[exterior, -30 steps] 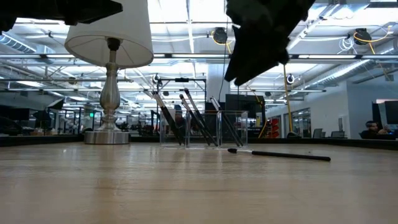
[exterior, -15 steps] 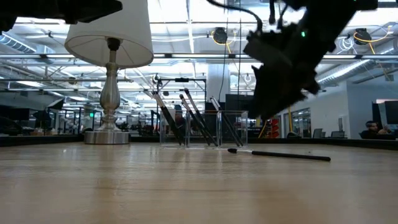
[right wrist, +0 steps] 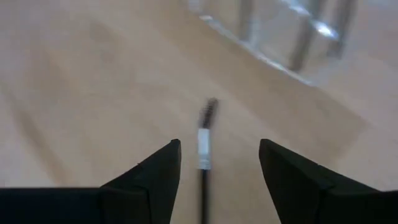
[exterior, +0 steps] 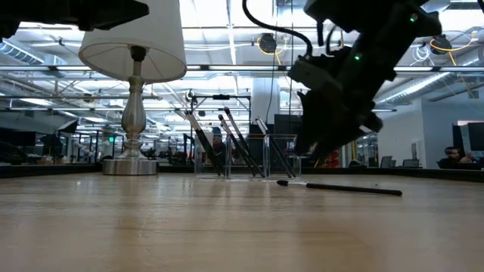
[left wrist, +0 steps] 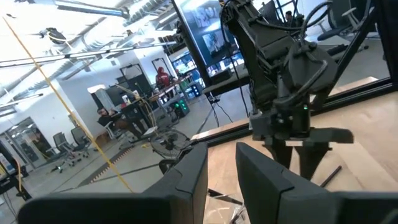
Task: Put items in baskets/containers
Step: Put the brow brush into the transparent organizer
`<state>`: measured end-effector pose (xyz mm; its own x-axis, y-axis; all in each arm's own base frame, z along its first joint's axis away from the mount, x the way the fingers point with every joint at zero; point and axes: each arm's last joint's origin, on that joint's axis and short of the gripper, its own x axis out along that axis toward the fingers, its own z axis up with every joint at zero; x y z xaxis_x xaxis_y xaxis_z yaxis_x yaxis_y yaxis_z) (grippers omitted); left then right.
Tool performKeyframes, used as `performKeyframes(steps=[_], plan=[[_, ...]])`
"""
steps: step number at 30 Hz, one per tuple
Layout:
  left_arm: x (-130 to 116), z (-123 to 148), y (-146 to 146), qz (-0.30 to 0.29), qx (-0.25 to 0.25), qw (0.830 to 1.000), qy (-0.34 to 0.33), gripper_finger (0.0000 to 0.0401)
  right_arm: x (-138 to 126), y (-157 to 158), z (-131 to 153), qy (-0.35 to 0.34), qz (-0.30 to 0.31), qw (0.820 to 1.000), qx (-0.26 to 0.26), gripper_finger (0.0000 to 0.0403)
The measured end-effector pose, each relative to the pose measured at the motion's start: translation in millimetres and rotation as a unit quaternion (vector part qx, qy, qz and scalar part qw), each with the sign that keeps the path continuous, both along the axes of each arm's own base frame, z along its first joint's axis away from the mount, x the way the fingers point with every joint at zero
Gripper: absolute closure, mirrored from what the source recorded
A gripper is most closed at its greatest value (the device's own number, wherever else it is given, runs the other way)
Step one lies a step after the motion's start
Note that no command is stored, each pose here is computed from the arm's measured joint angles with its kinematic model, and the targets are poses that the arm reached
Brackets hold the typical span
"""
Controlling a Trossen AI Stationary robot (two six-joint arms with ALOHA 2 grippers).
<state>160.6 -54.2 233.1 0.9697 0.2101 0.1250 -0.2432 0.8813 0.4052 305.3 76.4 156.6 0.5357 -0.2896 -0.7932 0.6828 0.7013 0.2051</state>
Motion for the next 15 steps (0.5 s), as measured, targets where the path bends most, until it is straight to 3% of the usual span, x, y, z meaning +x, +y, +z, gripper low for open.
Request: performKeyframes(steps=[3, 15], plan=[[0.0, 0.0, 0.1, 0.001, 0.0, 1.0, 0.0, 0.0308, 3.3, 0.3, 1.4, -0.001, 0.042, 0.999, 0.005, 0.0196], [0.0, 0.0, 0.1, 0.001, -0.001, 1.0, 0.0, 0.0308, 4.5, 1.0, -11.6, 0.031, 0.061, 0.998, -0.007, 0.0199]])
